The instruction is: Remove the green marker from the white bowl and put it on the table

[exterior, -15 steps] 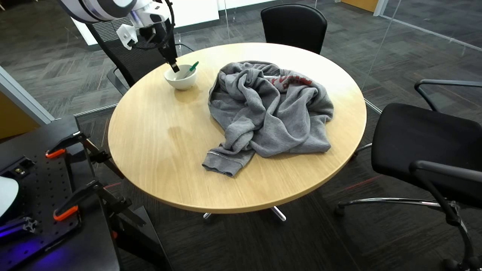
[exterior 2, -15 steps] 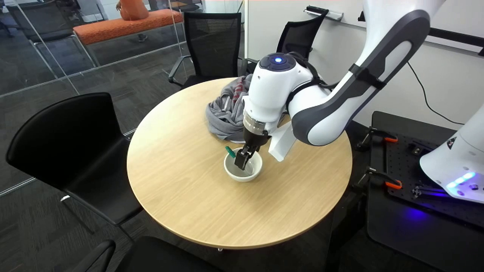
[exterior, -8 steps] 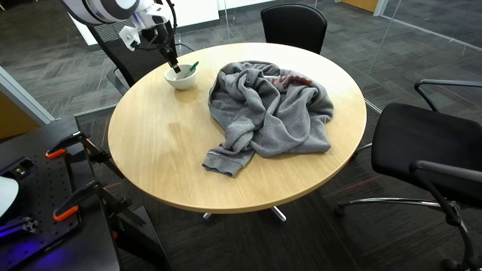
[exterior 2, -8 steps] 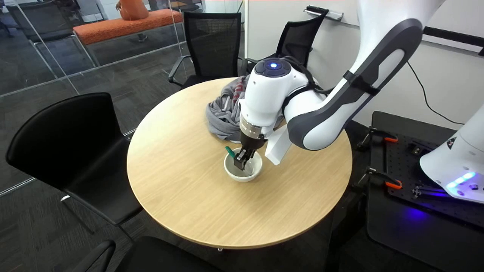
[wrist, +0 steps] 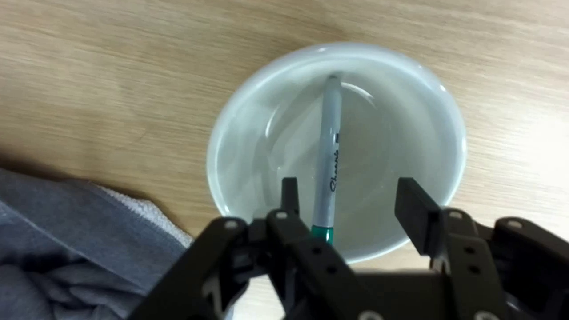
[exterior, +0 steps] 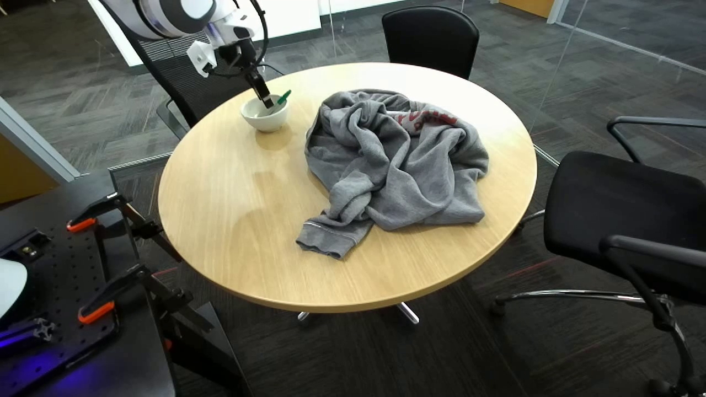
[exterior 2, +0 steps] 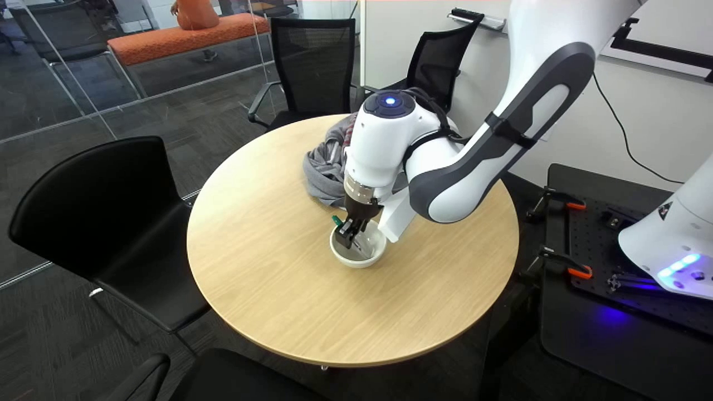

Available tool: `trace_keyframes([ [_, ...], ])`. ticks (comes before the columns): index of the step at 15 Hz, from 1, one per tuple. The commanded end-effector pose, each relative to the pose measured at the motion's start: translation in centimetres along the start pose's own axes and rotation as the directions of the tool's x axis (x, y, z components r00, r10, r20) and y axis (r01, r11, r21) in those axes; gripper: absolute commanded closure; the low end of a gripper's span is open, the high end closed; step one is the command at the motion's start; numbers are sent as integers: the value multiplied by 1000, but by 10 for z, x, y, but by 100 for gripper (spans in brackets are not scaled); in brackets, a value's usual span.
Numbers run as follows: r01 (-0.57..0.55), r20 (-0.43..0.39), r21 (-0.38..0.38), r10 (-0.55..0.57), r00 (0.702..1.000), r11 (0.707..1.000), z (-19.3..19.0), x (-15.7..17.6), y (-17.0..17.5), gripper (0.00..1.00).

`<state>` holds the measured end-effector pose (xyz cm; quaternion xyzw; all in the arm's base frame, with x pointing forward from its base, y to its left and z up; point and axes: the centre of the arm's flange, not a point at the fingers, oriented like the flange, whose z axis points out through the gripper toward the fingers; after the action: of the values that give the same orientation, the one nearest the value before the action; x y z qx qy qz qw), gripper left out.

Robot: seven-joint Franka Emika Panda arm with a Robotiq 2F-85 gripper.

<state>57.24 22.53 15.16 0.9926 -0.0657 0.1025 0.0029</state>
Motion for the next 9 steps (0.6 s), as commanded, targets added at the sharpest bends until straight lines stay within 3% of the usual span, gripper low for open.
trace_keyframes([
  [1, -39, -4, -5, 39, 999, 999, 9, 16, -4, 51],
  [2, -44, -3, -6, 44, 999, 999, 10, 18, -4, 56],
  [3, -50, -2, -7, 50, 999, 999, 12, 19, -4, 52],
  [7, -64, 6, -16, 64, 998, 998, 18, 25, -5, 58],
  [9, -67, 12, -22, 67, 998, 997, 20, 27, -5, 74],
])
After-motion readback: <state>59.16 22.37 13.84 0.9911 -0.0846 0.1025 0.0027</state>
